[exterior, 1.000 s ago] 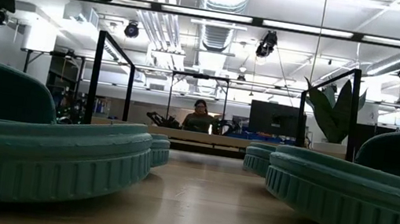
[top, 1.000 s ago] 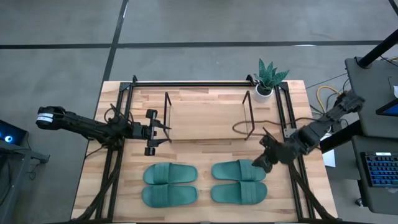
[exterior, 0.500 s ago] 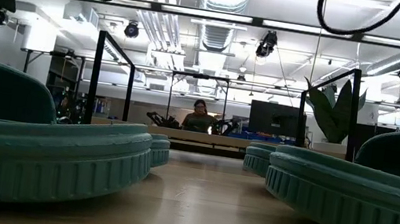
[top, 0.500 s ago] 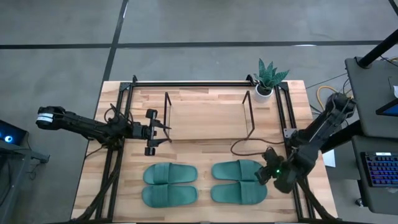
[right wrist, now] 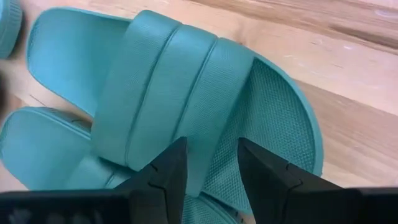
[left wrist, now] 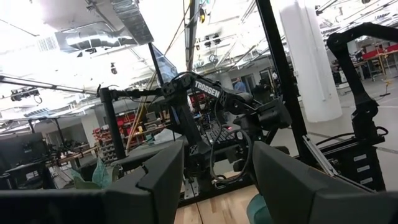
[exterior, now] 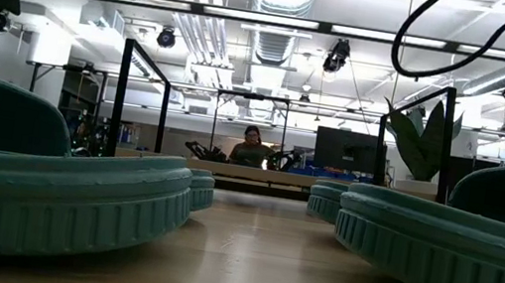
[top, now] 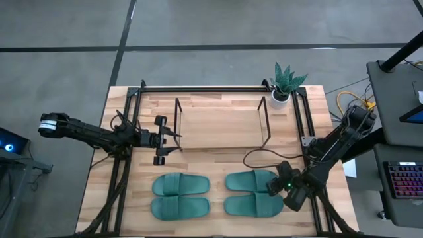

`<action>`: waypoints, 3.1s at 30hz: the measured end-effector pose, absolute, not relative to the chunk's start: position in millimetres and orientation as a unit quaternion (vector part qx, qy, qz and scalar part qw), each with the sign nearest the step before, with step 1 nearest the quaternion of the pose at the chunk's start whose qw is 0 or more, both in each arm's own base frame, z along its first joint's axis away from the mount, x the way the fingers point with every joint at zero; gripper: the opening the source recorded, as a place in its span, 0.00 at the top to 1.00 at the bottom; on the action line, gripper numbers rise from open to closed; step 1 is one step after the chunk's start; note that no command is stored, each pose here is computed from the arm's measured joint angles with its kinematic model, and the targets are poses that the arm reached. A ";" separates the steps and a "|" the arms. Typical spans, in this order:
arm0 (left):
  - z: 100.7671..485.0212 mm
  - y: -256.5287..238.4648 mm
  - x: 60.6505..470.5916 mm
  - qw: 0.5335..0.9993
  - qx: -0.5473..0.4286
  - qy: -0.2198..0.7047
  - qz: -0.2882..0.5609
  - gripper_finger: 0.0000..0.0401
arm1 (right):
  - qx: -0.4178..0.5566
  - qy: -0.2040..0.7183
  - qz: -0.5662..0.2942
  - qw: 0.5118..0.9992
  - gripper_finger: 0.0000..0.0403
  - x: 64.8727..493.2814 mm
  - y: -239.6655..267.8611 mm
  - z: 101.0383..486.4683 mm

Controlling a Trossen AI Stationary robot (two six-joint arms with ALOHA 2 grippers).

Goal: Pick and place slides into the shelf
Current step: Put the green slipper on the shelf

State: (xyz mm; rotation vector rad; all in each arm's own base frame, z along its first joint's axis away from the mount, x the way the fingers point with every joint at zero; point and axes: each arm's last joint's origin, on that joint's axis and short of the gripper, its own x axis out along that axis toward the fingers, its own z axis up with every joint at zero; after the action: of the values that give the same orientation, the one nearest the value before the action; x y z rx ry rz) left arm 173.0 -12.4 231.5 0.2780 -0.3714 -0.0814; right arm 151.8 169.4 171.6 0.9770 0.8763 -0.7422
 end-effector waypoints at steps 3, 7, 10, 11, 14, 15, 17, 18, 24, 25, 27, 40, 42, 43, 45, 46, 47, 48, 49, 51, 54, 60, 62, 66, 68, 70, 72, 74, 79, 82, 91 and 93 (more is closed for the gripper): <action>231.5 -12.4 173.0 0.972 0.138 -0.184 -0.040 0.56 | 0.451 0.377 -0.331 0.738 0.68 154.0 170.4 172.6; 231.5 -12.4 173.1 0.972 0.138 -0.184 -0.040 0.56 | 0.452 0.364 -0.324 0.747 0.69 155.6 171.2 173.0; 231.1 -12.4 173.3 0.973 0.138 -0.183 -0.040 0.56 | 0.447 0.365 -0.324 0.749 0.70 155.1 170.5 171.6; 231.2 -12.4 173.3 0.973 0.138 -0.183 -0.041 0.56 | 0.447 0.366 -0.324 0.749 0.70 154.8 170.2 170.9; 231.2 -12.4 173.3 0.973 0.138 -0.183 -0.040 0.56 | 0.446 0.366 -0.325 0.750 0.70 154.2 169.4 168.9; 231.2 -12.4 173.3 0.973 0.138 -0.183 -0.041 0.56 | 0.446 0.366 -0.324 0.750 0.70 153.8 169.1 167.8; 231.3 -12.4 173.3 0.972 0.138 -0.184 -0.040 0.56 | 0.440 0.383 -0.322 0.746 0.70 150.9 169.0 164.4; 231.0 -12.4 173.5 0.973 0.138 -0.183 -0.041 0.56 | 0.438 0.392 -0.321 0.743 0.71 149.1 169.1 162.8; 230.4 -12.4 173.6 0.973 0.138 -0.181 -0.041 0.56 | 0.450 0.378 -0.320 0.743 0.71 142.0 171.3 157.5; 230.5 -12.4 173.6 0.973 0.138 -0.182 -0.041 0.56 | 0.451 0.375 -0.317 0.746 0.71 141.6 172.0 157.5; 230.5 -12.4 173.6 0.973 0.138 -0.181 -0.041 0.56 | 0.450 0.374 -0.313 0.748 0.71 140.2 173.4 157.5; 230.2 -12.5 173.7 0.973 0.138 -0.181 -0.041 0.56 | 0.468 0.324 -0.303 0.764 0.72 119.8 175.5 144.4; 230.2 -12.5 173.7 0.973 0.138 -0.181 -0.041 0.56 | 0.471 0.297 -0.297 0.776 0.72 116.9 176.3 144.6; 230.2 -12.4 173.7 0.973 0.138 -0.181 -0.041 0.56 | 0.472 0.284 -0.293 0.782 0.72 115.6 176.7 145.0; 230.2 -12.5 173.7 0.973 0.138 -0.181 -0.041 0.56 | 0.474 0.260 -0.284 0.792 0.72 114.8 178.2 145.5; 230.2 -12.4 173.7 0.973 0.138 -0.181 -0.041 0.56 | 0.476 0.255 -0.281 0.793 0.73 114.9 179.1 145.3; 230.2 -12.5 173.7 0.973 0.138 -0.181 -0.041 0.56 | 0.478 0.255 -0.279 0.793 0.73 115.0 179.5 145.3; 230.2 -12.4 173.7 0.973 0.138 -0.181 -0.041 0.56 | 0.480 0.256 -0.278 0.791 0.73 115.2 179.9 145.3; 230.2 -12.4 173.7 0.973 0.138 -0.181 -0.041 0.56 | 0.482 0.260 -0.277 0.790 0.73 115.3 180.5 145.1; 230.1 -12.4 173.7 0.973 0.138 -0.181 -0.040 0.56 | 0.482 0.267 -0.277 0.787 0.73 115.0 180.5 144.3; 230.1 -12.4 173.7 0.973 0.138 -0.181 -0.040 0.56 | 0.480 0.268 -0.277 0.788 0.72 114.2 180.1 143.5; 230.0 -12.3 173.6 0.973 0.137 -0.180 -0.040 0.56 | 0.484 0.265 -0.283 0.784 0.73 114.0 179.4 133.9; 230.0 -12.4 173.6 0.973 0.137 -0.180 -0.040 0.56 | 0.490 0.256 -0.280 0.785 0.73 115.2 181.0 129.1; 230.0 -12.4 173.6 0.973 0.137 -0.180 -0.040 0.56 | 0.496 0.219 -0.269 0.796 0.72 118.4 184.2 123.9; 230.0 -12.3 173.7 0.973 0.137 -0.180 -0.039 0.56 | 0.494 0.213 -0.269 0.799 0.72 119.0 184.7 122.8; 230.0 -12.4 173.6 0.973 0.137 -0.180 -0.040 0.56 | 0.493 0.210 -0.269 0.800 0.72 119.1 184.8 122.1; 230.0 -12.4 173.6 0.973 0.137 -0.180 -0.039 0.56 | 0.492 0.202 -0.268 0.803 0.72 119.4 184.5 122.5; 230.0 -12.3 173.6 0.973 0.137 -0.180 -0.039 0.56 | 0.488 0.185 -0.265 0.810 0.74 119.8 183.9 123.2; 230.0 -12.3 173.6 0.973 0.137 -0.180 -0.039 0.56 | 0.481 0.167 -0.261 0.820 0.77 120.0 182.6 124.0; 230.0 -12.3 173.6 0.973 0.137 -0.180 -0.039 0.56 | 0.476 0.168 -0.259 0.824 0.79 120.0 182.6 123.7; 230.0 -12.3 173.6 0.973 0.137 -0.180 -0.039 0.56 | 0.474 0.175 -0.254 0.825 0.80 121.5 185.9 118.2; 230.0 -12.4 173.7 0.973 0.137 -0.180 -0.039 0.56 | 0.469 0.177 -0.250 0.828 0.78 122.4 187.6 116.4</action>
State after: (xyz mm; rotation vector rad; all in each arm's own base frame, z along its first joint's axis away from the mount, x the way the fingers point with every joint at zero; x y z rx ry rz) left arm 173.7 -12.4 230.0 0.2770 -0.3634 -0.0792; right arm 122.4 187.6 116.4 0.9968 0.3752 -0.5307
